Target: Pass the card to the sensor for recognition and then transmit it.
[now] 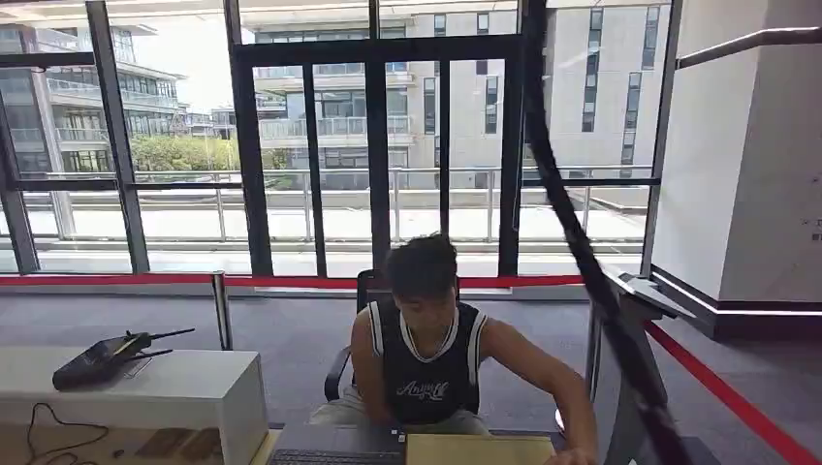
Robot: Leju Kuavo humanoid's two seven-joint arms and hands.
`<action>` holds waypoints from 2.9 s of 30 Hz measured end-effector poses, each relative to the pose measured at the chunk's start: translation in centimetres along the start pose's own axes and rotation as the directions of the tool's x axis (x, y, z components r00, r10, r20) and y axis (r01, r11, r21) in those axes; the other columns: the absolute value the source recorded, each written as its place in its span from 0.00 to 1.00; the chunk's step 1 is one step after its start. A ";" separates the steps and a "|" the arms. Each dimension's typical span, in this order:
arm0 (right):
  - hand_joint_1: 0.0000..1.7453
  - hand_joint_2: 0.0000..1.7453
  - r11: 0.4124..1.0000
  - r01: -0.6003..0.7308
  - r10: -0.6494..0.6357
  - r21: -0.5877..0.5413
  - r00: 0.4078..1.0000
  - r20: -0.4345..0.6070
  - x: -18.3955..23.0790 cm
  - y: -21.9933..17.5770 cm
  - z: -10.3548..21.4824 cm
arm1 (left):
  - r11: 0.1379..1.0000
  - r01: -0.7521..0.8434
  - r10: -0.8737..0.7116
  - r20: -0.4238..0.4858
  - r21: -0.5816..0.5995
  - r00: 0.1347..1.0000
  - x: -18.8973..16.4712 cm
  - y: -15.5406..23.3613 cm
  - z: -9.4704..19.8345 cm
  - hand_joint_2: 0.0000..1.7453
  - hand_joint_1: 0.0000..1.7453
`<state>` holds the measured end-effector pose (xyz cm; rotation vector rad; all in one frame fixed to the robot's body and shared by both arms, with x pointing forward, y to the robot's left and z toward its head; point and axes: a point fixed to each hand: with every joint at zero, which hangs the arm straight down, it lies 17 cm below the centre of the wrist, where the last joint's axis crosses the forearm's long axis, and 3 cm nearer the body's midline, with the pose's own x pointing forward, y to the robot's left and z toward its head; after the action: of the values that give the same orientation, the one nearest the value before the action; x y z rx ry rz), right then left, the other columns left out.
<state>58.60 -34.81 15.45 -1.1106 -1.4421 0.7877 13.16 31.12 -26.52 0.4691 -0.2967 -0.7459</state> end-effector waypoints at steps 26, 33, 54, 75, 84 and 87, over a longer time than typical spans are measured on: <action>1.00 1.00 0.987 -0.041 0.054 0.154 0.995 -0.082 -4.2 5.7 3.2 | 1.000 -0.008 0.008 -0.004 0.008 1.000 -0.1 0.1 0.0 0.00 0.00; 1.00 1.00 0.979 -0.030 0.053 0.202 0.993 -0.107 -5.0 8.0 5.0 | 1.000 -0.017 0.017 -0.021 0.007 1.000 -0.4 0.1 0.0 0.00 0.00; 1.00 1.00 0.971 -0.002 0.029 0.238 0.993 -0.110 -4.8 10.3 6.5 | 1.000 -0.026 0.026 -0.037 0.012 0.999 -0.6 0.1 0.0 0.00 0.00; 1.00 1.00 1.000 0.000 0.000 0.021 1.000 -0.012 0.6 1.6 -0.5 | 1.000 -0.017 0.017 -0.012 0.018 1.000 -0.2 0.2 0.0 0.00 0.00; 1.00 1.00 0.994 -0.021 0.028 -0.105 0.997 0.067 5.2 -5.8 -4.5 | 1.000 -0.008 0.007 0.015 0.023 1.000 0.2 0.2 0.0 0.00 0.00; 1.00 1.00 0.993 -0.053 0.063 -0.109 0.993 0.095 6.6 -6.8 -5.1 | 1.000 0.005 -0.006 0.025 0.018 1.000 0.4 0.2 0.0 0.00 0.00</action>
<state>62.48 -31.47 24.93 -1.2138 -1.5553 0.8238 13.50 30.92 -26.36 0.4783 -0.3260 -0.7557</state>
